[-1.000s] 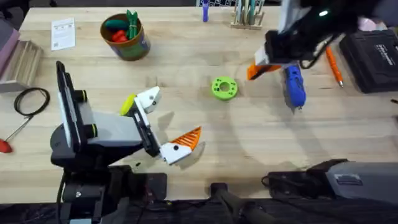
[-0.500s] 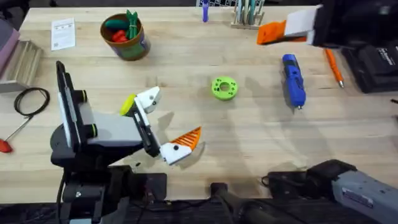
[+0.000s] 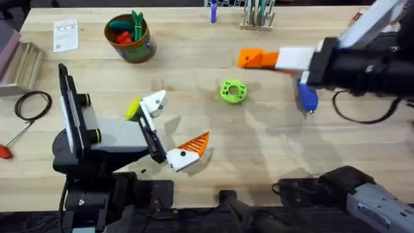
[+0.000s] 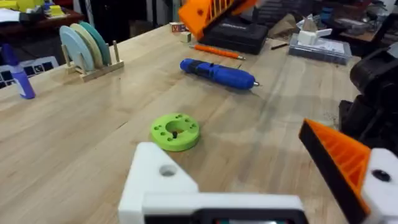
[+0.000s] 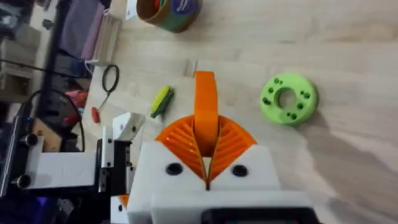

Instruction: Pick up the gripper from the table and insert it into the empty holder that is missing its gripper. Then pick up a screw, insert it into the mounting hole, and use the screwdriver to tighten it. Finally, clean up the table by picking up the vegetable and placing it into the bucket.

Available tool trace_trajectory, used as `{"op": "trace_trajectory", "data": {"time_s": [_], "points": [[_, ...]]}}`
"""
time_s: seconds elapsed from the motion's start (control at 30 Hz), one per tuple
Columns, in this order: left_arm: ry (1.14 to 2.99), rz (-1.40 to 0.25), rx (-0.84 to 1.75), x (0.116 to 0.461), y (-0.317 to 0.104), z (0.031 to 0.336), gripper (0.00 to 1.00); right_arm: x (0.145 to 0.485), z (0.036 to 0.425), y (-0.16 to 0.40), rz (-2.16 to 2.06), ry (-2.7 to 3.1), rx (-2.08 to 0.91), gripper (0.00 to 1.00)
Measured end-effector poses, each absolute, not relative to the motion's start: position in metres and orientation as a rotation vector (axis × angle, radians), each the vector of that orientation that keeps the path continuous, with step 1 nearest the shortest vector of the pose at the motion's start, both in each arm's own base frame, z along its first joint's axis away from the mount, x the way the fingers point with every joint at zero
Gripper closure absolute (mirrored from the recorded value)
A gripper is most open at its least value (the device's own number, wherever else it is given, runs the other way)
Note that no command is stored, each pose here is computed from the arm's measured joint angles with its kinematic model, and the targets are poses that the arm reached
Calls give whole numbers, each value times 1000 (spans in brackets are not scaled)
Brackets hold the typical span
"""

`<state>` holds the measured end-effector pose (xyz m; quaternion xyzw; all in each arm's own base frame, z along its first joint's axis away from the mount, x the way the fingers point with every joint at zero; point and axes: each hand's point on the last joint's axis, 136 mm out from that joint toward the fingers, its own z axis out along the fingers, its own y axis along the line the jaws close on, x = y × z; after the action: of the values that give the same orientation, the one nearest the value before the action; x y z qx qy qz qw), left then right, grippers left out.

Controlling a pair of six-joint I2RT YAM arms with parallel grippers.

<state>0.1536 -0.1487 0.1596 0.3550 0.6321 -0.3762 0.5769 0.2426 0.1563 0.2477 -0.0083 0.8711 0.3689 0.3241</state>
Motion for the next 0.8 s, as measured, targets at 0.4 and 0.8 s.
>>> {"op": "trace_trajectory", "data": {"time_s": [0.4, 0.8], "points": [[1479, -881, 831, 154, -149, 160, 15, 243, 250, 192, 1270, 2084, -187, 992], [1479, -881, 831, 154, -149, 160, 15, 235, 227, 222, 1622, 2144, -252, 992]]}}
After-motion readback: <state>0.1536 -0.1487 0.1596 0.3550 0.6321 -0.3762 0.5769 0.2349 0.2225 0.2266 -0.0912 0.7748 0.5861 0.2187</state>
